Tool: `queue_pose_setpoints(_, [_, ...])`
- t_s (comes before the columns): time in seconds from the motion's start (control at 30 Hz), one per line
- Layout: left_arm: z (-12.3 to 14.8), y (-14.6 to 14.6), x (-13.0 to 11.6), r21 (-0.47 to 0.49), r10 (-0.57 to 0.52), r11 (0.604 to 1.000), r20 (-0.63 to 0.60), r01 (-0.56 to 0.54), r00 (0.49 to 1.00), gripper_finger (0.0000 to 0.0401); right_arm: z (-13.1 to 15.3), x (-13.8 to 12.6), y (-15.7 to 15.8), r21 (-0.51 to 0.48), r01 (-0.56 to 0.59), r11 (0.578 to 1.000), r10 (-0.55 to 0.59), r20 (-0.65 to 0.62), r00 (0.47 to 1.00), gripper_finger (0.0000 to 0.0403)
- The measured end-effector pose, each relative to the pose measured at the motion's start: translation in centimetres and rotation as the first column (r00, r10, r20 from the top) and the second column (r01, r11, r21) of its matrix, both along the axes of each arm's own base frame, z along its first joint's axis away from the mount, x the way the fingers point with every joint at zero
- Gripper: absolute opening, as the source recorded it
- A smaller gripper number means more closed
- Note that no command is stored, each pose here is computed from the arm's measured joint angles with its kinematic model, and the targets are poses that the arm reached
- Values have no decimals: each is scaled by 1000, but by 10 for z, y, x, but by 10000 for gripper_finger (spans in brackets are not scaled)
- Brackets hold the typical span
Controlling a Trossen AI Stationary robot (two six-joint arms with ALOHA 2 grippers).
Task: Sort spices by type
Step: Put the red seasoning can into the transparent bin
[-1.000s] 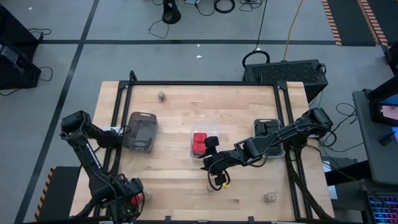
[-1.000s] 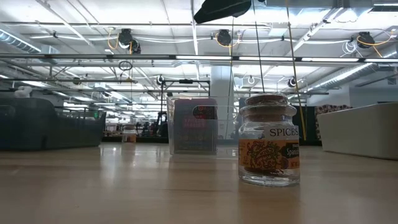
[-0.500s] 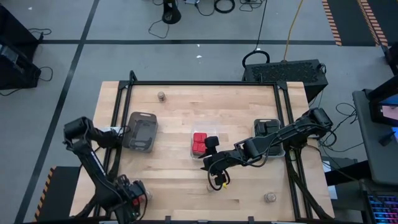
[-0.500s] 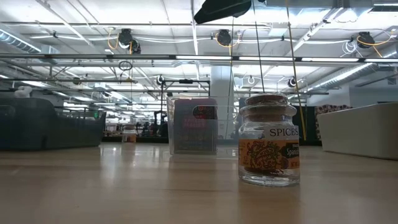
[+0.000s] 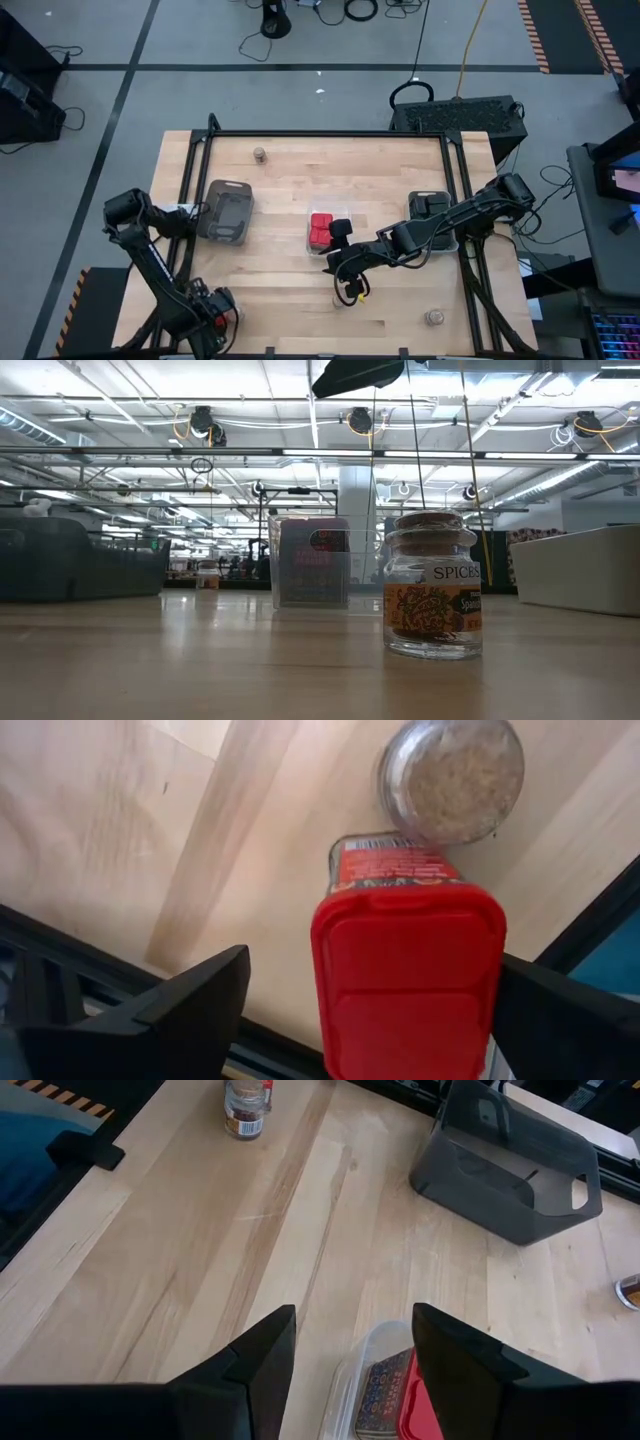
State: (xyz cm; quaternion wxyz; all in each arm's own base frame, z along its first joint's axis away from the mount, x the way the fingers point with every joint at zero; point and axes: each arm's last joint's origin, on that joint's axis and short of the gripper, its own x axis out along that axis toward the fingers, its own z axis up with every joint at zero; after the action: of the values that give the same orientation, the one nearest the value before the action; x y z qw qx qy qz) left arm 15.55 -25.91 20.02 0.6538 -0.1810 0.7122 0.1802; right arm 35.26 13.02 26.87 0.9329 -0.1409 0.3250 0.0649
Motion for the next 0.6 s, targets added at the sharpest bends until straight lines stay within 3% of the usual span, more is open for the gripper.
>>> queue_pose_setpoints(0.43, [0, 0, 0, -7, -20, 1000, -14, 20, 1000, 238, 0, 0, 0, 0, 0, 1000, 0, 0, 1000, 185])
queue_pose_setpoints(0.6, [0, 1, -1, 2, -34, 999, -19, 34, 999, 228, 0, 0, 0, 0, 0, 1000, 0, 0, 1000, 185])
